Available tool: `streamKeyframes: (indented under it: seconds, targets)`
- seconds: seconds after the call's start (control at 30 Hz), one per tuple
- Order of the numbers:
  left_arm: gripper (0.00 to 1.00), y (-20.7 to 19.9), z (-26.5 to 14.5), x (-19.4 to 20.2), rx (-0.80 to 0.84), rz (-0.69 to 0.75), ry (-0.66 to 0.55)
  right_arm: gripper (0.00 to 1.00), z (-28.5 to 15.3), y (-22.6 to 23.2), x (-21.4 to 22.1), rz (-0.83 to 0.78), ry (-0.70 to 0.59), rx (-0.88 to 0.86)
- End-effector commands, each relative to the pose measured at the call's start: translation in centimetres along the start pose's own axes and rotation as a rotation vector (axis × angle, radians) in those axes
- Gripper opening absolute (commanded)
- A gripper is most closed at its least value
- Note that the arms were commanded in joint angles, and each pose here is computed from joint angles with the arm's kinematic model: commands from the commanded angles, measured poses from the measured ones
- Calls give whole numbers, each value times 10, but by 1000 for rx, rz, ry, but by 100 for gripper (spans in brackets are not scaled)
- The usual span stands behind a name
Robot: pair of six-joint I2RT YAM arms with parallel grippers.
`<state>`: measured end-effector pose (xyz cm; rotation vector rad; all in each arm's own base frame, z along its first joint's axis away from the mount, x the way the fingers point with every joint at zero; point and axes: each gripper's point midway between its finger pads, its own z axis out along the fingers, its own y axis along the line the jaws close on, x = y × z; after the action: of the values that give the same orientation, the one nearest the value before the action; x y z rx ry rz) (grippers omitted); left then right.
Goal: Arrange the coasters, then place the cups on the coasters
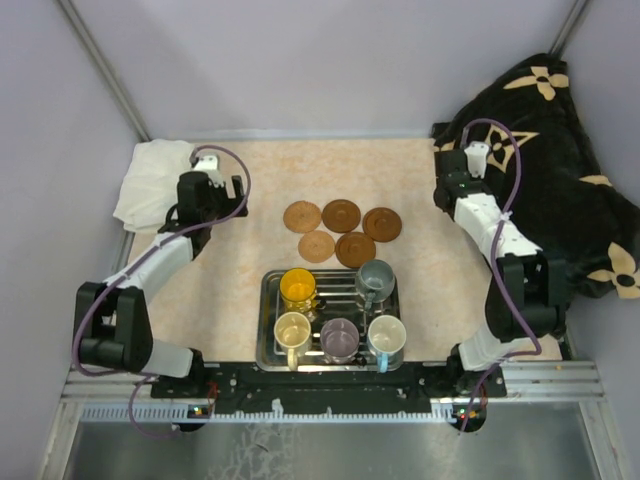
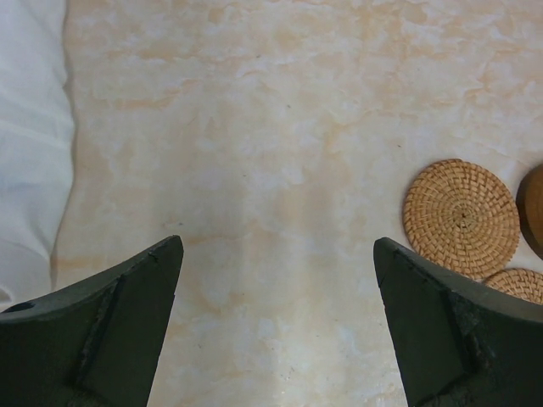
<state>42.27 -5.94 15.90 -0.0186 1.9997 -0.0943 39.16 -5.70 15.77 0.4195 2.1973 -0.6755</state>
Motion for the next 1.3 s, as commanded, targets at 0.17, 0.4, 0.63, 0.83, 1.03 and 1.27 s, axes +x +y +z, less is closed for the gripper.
streamKeyframes:
  seconds: [0.17, 0.4, 0.63, 0.83, 1.03, 1.27]
  targets:
    - [100, -38, 14, -16, 116, 44, -21, 99, -13, -10, -12, -93, 24, 119]
    - [100, -48, 18, -16, 130, 48, -15, 99, -1, 18, 4, -126, 117, 80]
    - [100, -51, 19, -16, 126, 51, -17, 99, -30, 60, -35, 80, -13, -259]
    - [100, -67, 22, -15, 142, 61, -25, 99, -36, 86, -37, 75, -20, -397]
    - [100, -87, 26, -8, 163, 67, -4, 95, -50, 107, -12, 48, -87, -540]
    - [100, -111, 32, 2, 200, 64, 27, 94, -61, 143, 25, 32, -115, -622]
